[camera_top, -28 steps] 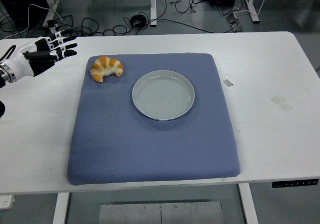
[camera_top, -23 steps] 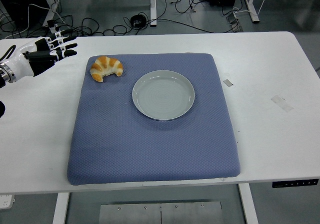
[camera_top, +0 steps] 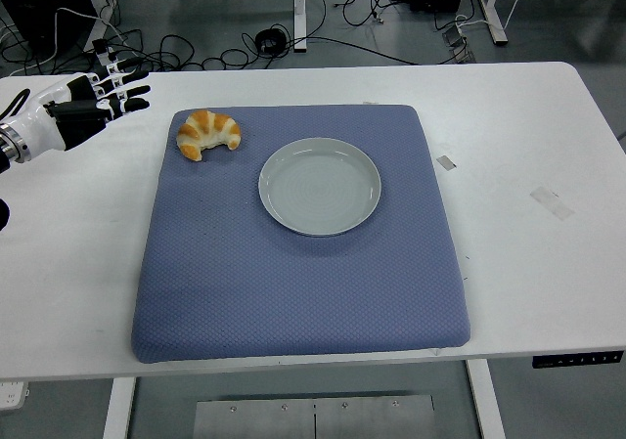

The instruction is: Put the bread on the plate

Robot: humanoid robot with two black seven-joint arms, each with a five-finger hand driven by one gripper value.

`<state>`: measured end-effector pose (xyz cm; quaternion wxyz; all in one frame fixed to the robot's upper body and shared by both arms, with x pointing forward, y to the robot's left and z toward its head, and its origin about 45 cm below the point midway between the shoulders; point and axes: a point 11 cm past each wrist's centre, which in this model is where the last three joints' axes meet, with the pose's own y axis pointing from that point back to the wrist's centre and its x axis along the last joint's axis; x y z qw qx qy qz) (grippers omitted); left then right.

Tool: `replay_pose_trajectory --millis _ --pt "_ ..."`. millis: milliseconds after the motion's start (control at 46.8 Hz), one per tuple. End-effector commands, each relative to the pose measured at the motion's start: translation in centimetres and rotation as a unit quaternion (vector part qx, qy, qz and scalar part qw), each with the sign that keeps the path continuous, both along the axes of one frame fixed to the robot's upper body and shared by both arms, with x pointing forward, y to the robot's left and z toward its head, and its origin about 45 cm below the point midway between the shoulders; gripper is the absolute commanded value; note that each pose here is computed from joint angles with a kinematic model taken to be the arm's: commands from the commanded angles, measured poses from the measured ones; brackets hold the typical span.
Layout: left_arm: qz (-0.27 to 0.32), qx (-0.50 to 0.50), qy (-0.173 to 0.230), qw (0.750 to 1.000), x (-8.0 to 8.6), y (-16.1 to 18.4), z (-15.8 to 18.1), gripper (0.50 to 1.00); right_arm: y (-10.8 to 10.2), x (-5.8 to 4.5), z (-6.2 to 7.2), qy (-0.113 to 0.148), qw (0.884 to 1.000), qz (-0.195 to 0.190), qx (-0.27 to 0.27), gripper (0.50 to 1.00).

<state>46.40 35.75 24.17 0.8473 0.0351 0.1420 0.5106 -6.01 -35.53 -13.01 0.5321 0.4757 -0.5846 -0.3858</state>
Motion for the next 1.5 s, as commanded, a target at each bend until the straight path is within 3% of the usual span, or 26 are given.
replay_pose_trajectory --millis 0,1474 --pt "0.001 0.000 -0.001 1.000 0.01 0.08 0.07 0.977 0.00 0.00 0.00 0.000 1.000 0.000 0.000 1.000" --pt "0.002 0.001 -0.001 1.000 -0.04 0.36 0.17 0.977 0.00 0.00 0.00 0.000 1.000 0.001 0.000 1.000"
